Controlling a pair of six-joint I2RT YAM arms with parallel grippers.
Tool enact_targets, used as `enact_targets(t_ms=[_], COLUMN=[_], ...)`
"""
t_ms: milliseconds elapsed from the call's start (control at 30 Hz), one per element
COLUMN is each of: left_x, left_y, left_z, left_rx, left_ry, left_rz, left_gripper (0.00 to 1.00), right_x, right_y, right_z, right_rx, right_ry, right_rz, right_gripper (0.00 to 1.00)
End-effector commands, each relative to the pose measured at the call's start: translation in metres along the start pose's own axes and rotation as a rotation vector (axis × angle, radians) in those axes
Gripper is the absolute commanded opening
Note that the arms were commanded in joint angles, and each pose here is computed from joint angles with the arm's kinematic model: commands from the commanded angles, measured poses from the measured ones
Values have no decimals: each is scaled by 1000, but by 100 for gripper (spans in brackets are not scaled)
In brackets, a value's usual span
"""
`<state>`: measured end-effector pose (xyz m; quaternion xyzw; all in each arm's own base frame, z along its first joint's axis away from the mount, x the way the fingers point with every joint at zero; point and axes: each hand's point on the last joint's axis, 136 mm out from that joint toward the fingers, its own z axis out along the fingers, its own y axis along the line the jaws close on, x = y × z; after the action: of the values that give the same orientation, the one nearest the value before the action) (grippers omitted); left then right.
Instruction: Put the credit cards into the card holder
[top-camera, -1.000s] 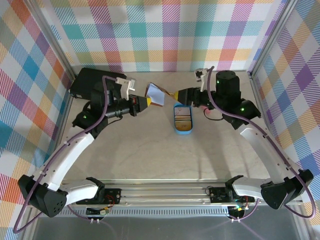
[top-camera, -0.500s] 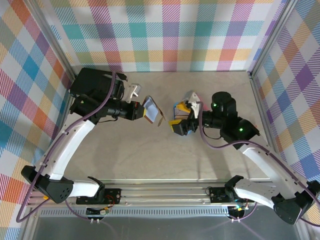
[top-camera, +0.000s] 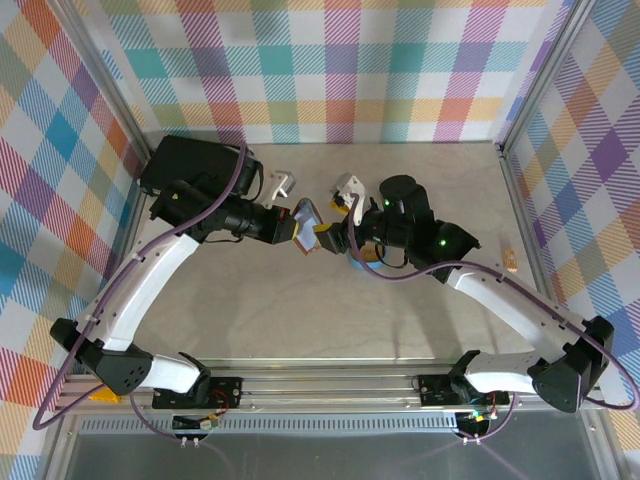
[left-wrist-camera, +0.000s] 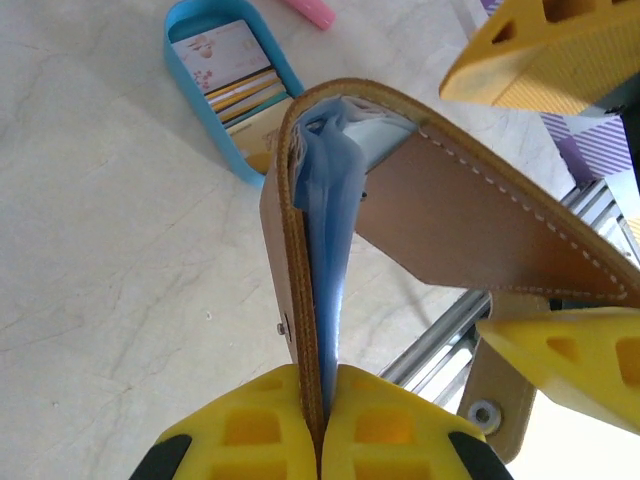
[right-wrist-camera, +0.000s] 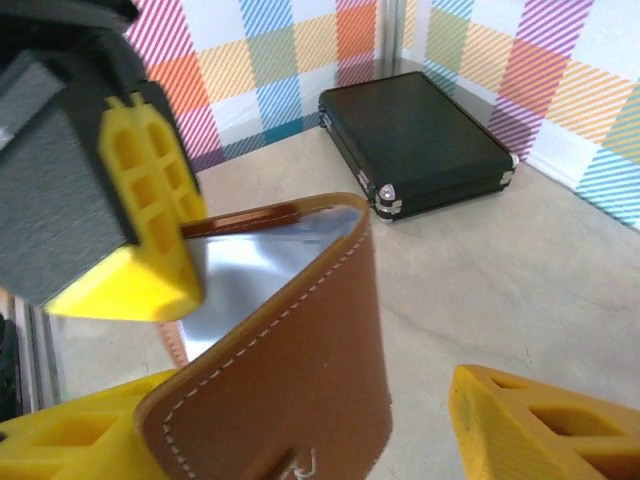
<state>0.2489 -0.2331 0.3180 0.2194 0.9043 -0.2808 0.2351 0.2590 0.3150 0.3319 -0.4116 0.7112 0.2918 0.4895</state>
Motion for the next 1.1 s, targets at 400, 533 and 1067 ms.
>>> enact_targets(t_ms=[400,533,1067], left_x=[-8,-10,-13], left_y=[-13,-19,-20], left_z=[-6,-11,-17], left_rx=[13,33,51], left_ry=[-5,-5,-121], left_rz=[40,50,143], left_gripper=[0,0,79], right_x=[3,16,11], right_y=[-12,-12,-24], right_z=[9,11,-4], right_rx=[66,66,-192], right_ry=[45,86,38], right_rz=[218,205,526], right_gripper=[43,34,0])
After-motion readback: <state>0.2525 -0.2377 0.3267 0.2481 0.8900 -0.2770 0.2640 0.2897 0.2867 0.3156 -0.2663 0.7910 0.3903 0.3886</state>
